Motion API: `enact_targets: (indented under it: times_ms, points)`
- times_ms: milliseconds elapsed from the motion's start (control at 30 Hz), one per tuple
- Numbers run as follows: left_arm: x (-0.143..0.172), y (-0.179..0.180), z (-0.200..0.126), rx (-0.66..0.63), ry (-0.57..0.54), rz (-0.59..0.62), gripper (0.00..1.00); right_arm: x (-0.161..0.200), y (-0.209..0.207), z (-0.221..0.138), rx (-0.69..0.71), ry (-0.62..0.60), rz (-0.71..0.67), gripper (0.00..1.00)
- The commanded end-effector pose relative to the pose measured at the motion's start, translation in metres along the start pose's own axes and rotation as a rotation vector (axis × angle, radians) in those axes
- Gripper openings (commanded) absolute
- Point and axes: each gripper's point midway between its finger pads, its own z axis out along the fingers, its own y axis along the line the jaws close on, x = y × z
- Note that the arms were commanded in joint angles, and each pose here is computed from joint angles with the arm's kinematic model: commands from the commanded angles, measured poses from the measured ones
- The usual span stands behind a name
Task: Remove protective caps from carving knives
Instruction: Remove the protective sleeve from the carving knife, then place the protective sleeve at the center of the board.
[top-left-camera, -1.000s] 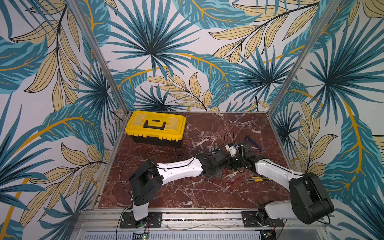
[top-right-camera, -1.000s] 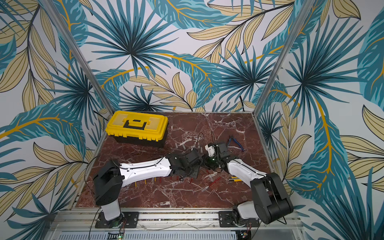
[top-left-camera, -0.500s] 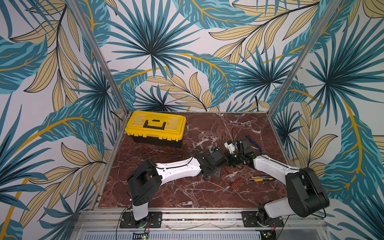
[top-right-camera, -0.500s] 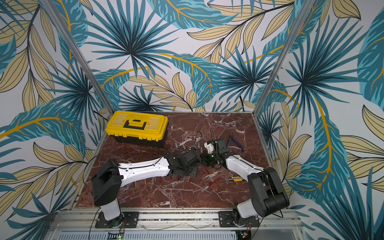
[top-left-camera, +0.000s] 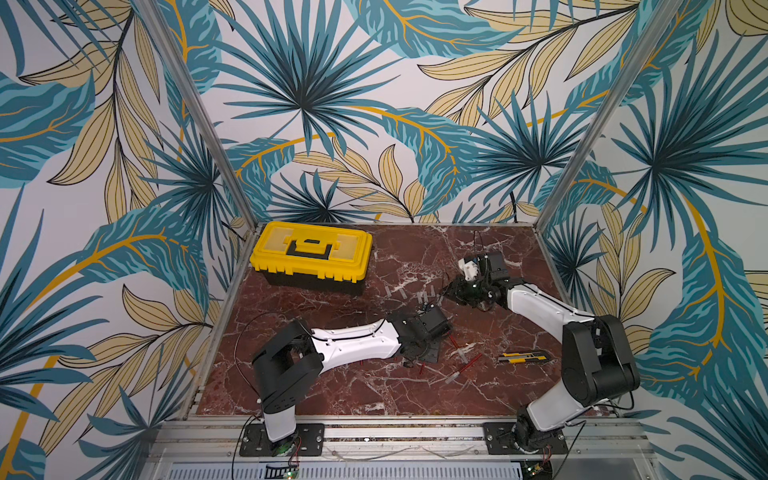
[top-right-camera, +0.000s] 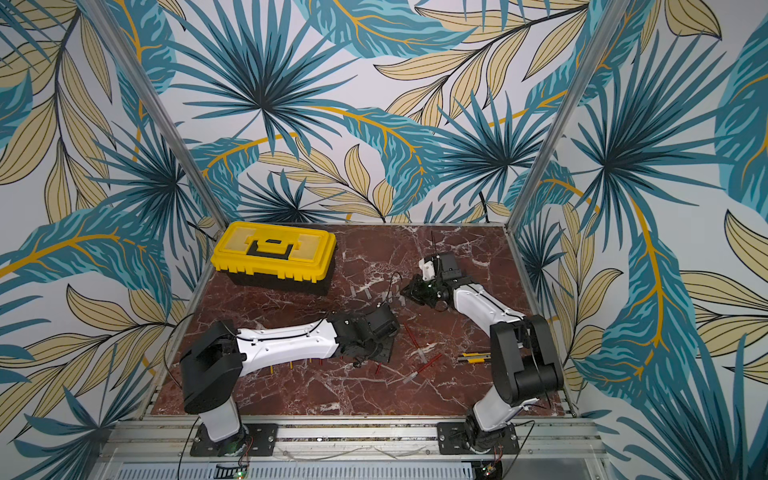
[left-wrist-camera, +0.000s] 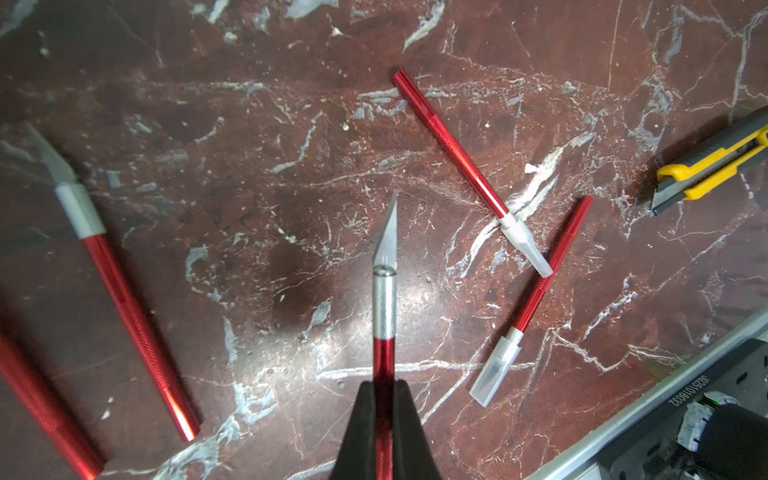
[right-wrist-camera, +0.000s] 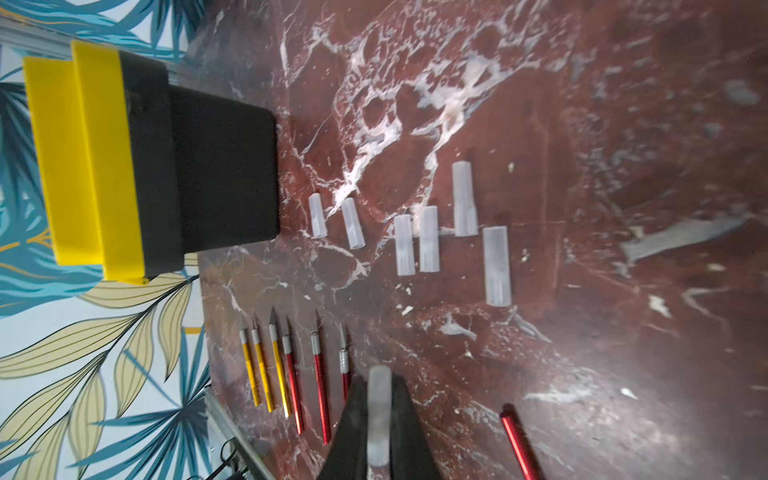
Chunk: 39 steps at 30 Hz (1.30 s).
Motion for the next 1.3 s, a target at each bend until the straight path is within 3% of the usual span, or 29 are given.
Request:
enact_targets:
  times_ms: [0,167,333,667,1033,1267]
  points:
    - [-0.01,0.017,-0.009,-0.022,-0.049,-0.063,0.0,0.002,-0.039,-0.005,0.219,0.006,-0.042,0.0]
    - [-0.023,0.037,-0.011,-0.03,-0.078,-0.141,0.0,-0.004,-0.064,-0.005,0.375,0.003,-0.08,0.0]
    - [-0.029,0.045,-0.007,-0.033,-0.082,-0.175,0.0,-0.001,-0.077,0.01,0.446,0.04,-0.099,0.0]
    - [-0.029,0.055,0.012,-0.042,-0.039,-0.198,0.0,-0.005,-0.082,0.037,0.456,0.079,-0.093,0.02]
    - [-0.029,0.063,0.024,-0.039,-0.013,-0.22,0.0,-0.005,-0.077,0.056,0.433,0.115,-0.089,0.2]
    - [-0.027,0.065,0.028,-0.044,0.0,-0.223,0.01,-0.002,-0.075,0.059,0.421,0.125,-0.085,0.25]
